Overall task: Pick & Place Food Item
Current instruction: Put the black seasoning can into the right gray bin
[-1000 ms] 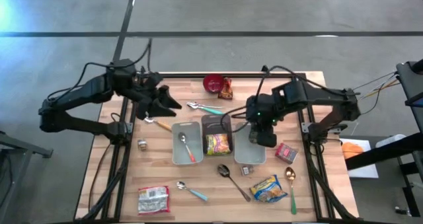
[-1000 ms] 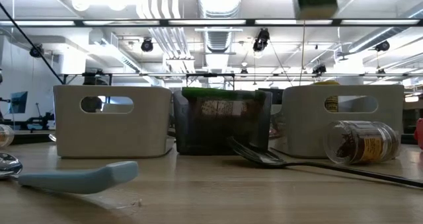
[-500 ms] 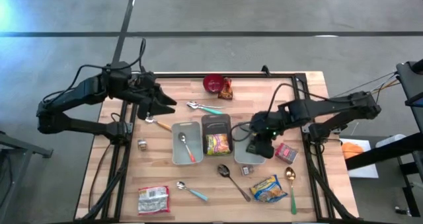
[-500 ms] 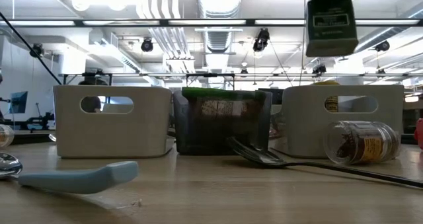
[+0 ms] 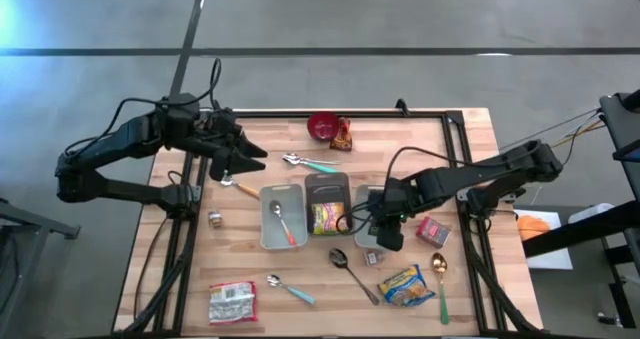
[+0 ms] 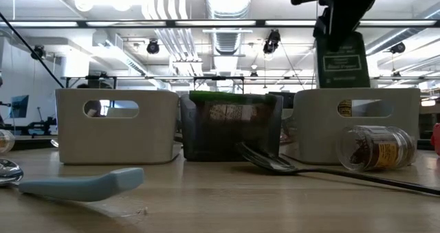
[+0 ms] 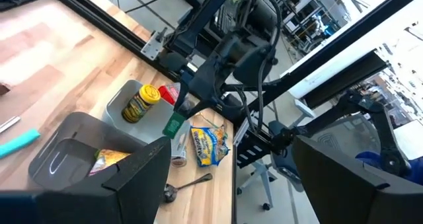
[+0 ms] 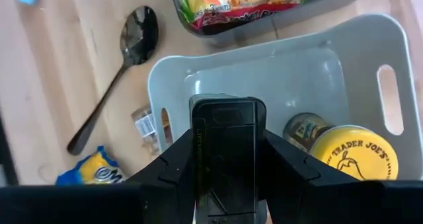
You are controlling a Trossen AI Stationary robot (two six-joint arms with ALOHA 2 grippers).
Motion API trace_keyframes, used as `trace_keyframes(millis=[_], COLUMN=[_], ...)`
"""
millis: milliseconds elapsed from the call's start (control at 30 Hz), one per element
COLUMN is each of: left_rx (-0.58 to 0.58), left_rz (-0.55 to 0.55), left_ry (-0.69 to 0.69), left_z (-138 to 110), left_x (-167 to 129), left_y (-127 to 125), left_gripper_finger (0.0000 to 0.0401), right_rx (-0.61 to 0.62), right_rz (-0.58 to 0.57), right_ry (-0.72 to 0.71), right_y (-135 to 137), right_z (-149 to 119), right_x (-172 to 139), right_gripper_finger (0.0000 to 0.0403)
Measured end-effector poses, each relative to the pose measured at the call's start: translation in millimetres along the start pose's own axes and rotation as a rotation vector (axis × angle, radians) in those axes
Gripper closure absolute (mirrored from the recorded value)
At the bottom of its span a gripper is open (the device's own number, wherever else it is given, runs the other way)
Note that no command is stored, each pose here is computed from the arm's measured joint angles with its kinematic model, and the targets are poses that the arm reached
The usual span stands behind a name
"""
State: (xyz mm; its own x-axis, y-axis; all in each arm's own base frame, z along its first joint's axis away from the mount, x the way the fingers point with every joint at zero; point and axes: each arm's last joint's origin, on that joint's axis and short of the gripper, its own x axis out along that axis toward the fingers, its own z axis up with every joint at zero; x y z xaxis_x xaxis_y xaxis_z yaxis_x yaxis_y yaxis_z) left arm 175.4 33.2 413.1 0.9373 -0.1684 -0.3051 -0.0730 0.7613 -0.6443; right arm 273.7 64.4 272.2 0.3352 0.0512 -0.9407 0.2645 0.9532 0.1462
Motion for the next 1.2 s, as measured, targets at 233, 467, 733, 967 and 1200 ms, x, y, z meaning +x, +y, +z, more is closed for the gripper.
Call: trace_keyframes(millis=[233, 467, 733, 967, 1200], left_rx=[-0.028, -0.025, 0.036, 0.047, 0.074], left_rz=[0.042, 0.057, 0.053, 0.053, 0.052], left_ry=[0.06, 0.07, 0.07, 0.071, 0.071], left_z=[-6, -8, -7, -7, -7], left_x=[0, 0, 0, 0, 0], left_y=[4, 5, 5, 5, 5], left_gripper_finger=[0.0085, 0.0085, 0.0085, 0.0085, 0.0085], right_rx=[0.019, 0.018, -0.016, -0.047, -0.035], right_rz=[-0.077, -0.168, -0.23, -0.253, -0.259], right_ry=[0.007, -0.007, 0.049, 0.111, 0.118], right_y=[10, 19, 25, 32, 36], right_z=[-2, -5, -8, -14, -16], right_x=[10, 23, 48, 67, 71], right_gripper_finger=[0.0281, 0.0281, 0.0281, 0.0281, 0.0281])
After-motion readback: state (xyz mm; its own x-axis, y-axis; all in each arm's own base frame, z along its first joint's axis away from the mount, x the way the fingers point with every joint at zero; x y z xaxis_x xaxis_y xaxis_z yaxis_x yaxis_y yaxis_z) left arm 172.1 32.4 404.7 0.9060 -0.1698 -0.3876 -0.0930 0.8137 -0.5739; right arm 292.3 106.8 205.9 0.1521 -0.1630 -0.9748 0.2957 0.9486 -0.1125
